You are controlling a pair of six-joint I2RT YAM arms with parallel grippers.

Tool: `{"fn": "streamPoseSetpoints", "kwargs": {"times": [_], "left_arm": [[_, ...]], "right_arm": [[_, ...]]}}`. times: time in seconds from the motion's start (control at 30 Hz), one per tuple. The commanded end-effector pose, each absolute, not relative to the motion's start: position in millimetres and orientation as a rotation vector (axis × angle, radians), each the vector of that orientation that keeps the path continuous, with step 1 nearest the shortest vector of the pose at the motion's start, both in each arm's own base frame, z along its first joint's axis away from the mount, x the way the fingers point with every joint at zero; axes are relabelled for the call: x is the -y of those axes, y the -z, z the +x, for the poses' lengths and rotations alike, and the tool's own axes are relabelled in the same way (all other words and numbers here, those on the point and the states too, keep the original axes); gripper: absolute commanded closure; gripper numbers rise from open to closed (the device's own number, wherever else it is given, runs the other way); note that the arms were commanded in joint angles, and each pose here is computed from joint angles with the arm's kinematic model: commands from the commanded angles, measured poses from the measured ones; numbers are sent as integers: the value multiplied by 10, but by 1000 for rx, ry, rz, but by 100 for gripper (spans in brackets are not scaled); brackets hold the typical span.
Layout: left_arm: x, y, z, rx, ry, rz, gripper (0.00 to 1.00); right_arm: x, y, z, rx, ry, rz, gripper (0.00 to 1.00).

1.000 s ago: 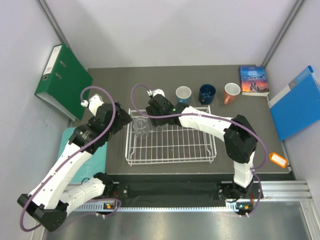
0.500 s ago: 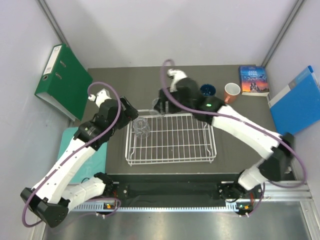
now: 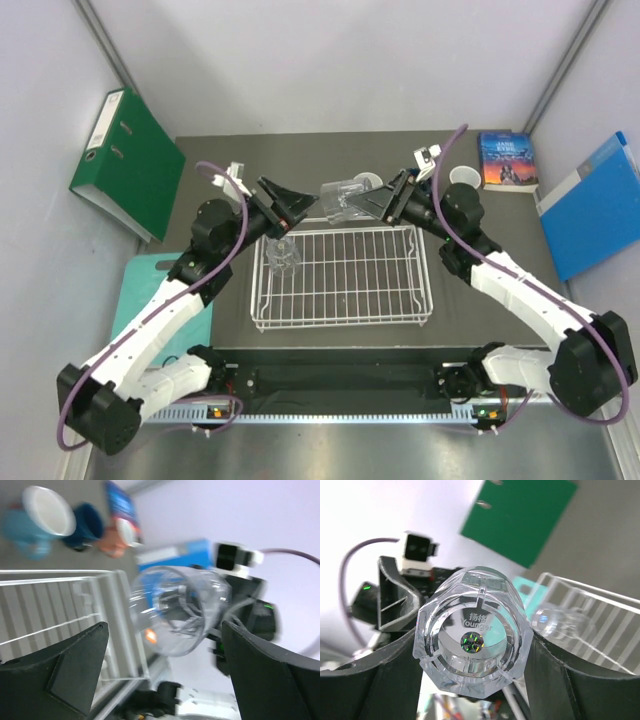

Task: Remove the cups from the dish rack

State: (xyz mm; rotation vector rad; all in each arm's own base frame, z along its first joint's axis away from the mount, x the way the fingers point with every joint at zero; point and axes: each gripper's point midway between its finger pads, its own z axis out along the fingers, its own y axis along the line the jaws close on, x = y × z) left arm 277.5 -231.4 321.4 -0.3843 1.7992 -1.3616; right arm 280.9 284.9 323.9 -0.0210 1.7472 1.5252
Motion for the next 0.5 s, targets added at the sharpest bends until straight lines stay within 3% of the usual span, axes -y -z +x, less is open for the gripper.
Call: {"fn": "streamPoseSetpoints", "kwargs": {"times": [0.0, 0.23, 0.37, 0.47], "left_arm": [[2616, -3995, 2489, -1534, 1746, -96, 2], [2629, -4048, 2465, -1499, 1757, -57, 9], [2642, -4037, 2472, -1494, 1770, -56, 30], [2656, -4026, 2486, -1496, 1774, -53, 37]], "right_arm": [[-2803, -4048, 2503, -1367, -1876, -114, 100], [-2848, -4044, 2551, -1359, -1918, -108, 100], [-2884, -4006, 2611, -1365, -1931, -102, 100], [-2924, -3994, 2621, -1367, -1947, -108, 100]]}}
